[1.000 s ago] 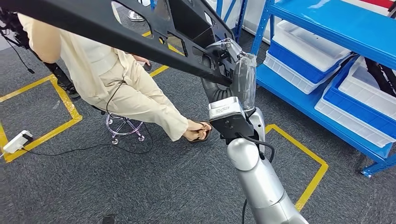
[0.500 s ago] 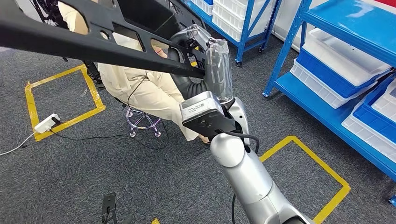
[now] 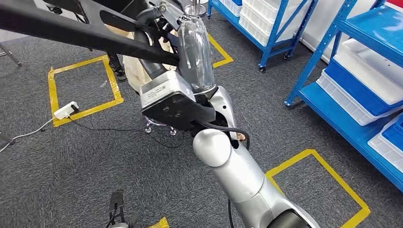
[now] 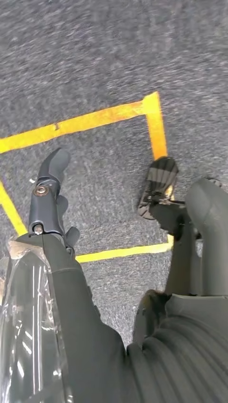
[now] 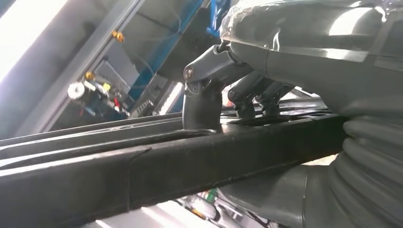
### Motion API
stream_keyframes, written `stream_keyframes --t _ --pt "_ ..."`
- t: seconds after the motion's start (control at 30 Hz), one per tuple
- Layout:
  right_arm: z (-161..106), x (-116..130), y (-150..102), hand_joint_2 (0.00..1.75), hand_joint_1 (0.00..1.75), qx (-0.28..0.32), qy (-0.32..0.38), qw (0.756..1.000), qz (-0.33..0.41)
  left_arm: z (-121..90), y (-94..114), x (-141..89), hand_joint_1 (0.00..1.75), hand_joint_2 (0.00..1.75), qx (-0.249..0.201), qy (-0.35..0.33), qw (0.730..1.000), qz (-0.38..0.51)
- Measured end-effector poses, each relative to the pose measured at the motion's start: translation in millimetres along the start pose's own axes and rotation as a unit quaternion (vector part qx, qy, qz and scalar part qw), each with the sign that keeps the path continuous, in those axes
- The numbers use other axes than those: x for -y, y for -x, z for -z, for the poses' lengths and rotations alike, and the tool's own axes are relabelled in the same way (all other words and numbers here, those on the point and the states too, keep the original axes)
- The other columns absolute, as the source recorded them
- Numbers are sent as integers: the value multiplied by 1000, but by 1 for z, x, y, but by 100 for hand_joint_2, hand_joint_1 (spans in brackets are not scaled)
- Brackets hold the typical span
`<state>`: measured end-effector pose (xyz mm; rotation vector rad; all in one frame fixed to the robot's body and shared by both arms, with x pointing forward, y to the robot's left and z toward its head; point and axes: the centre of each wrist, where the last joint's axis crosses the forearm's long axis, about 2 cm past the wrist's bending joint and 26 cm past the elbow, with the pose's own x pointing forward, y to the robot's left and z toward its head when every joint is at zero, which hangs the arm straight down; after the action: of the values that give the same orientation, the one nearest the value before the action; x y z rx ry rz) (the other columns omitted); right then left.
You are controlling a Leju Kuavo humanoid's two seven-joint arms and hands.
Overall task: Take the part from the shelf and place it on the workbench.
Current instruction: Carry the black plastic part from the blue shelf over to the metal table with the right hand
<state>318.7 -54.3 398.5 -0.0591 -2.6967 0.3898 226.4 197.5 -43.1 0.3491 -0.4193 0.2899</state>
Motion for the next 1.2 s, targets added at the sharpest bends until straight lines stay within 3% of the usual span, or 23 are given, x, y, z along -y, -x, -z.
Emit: stream_keyframes --t 0.3,1.2 --pt "-5 1 15 175 173 -31 -8 999 -10 0 -3 0 0 175 9 -11 1000 3" --pt "-10 0 27 175 173 -52 -9 998 -19 -4 -5 6 0 175 10 1 1000 2"
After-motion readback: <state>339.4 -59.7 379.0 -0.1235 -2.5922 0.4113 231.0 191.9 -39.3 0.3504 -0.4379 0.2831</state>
